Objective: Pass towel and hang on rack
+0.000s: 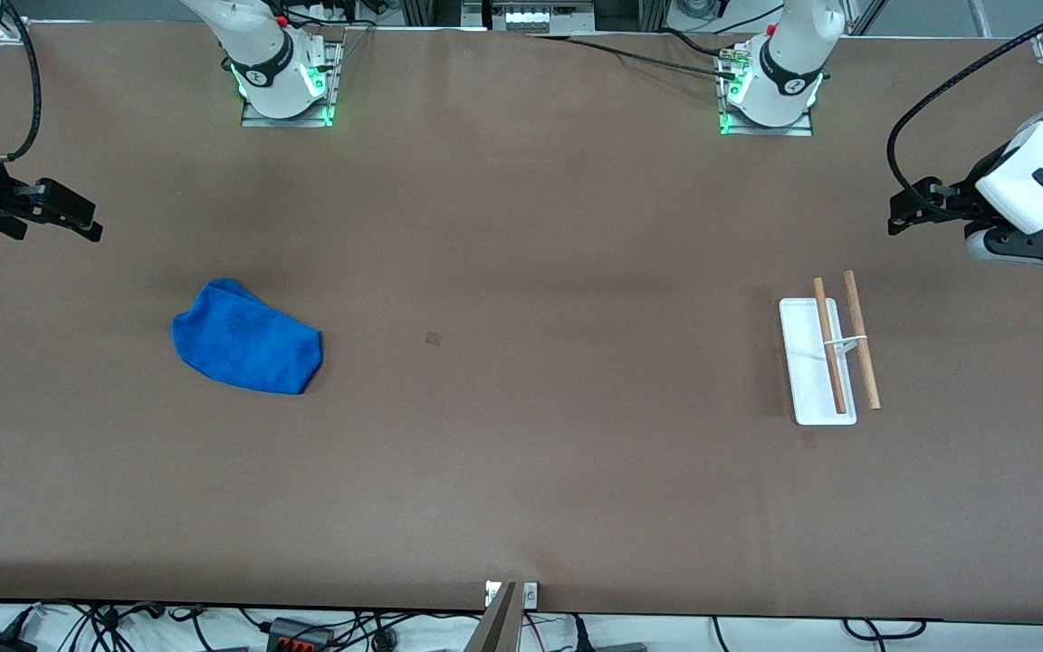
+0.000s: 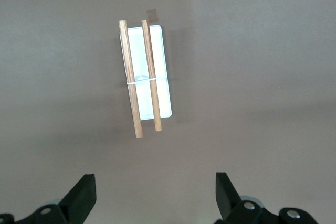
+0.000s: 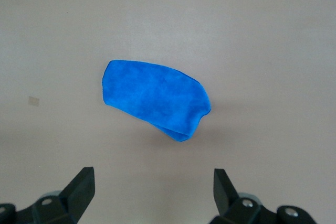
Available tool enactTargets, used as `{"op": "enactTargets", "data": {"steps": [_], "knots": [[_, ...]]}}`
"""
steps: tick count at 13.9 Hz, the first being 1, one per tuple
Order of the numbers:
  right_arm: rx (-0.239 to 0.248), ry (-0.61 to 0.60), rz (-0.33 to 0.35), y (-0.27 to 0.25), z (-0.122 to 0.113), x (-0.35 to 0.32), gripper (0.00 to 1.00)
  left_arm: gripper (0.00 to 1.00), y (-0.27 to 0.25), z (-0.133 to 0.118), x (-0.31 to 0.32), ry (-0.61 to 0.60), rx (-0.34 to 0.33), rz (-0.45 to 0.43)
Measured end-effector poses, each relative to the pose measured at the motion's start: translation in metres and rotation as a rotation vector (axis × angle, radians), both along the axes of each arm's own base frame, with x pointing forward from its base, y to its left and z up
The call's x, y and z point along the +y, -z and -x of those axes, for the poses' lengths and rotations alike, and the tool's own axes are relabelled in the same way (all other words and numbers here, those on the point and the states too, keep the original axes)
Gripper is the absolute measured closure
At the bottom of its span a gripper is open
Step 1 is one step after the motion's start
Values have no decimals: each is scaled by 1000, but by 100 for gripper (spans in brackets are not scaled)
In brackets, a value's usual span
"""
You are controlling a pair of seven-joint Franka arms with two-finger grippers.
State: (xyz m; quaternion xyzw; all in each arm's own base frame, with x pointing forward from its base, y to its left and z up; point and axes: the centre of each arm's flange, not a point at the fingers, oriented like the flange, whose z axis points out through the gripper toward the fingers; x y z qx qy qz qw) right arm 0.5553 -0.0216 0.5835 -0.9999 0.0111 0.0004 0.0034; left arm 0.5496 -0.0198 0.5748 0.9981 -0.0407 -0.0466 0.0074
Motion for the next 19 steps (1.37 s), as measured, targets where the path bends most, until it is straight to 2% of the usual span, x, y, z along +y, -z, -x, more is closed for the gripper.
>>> {"op": "enactTargets", "data": {"steps": [14, 16, 19], "knots": [[4, -1, 1, 2, 0, 0, 0, 0, 1, -2, -3, 5, 13, 0], [24, -8, 0, 12, -3, 1, 0, 0, 1, -2, -3, 5, 13, 0], [106, -46, 0, 59, -21, 20, 0, 0, 1, -2, -3, 5, 16, 0]]}}
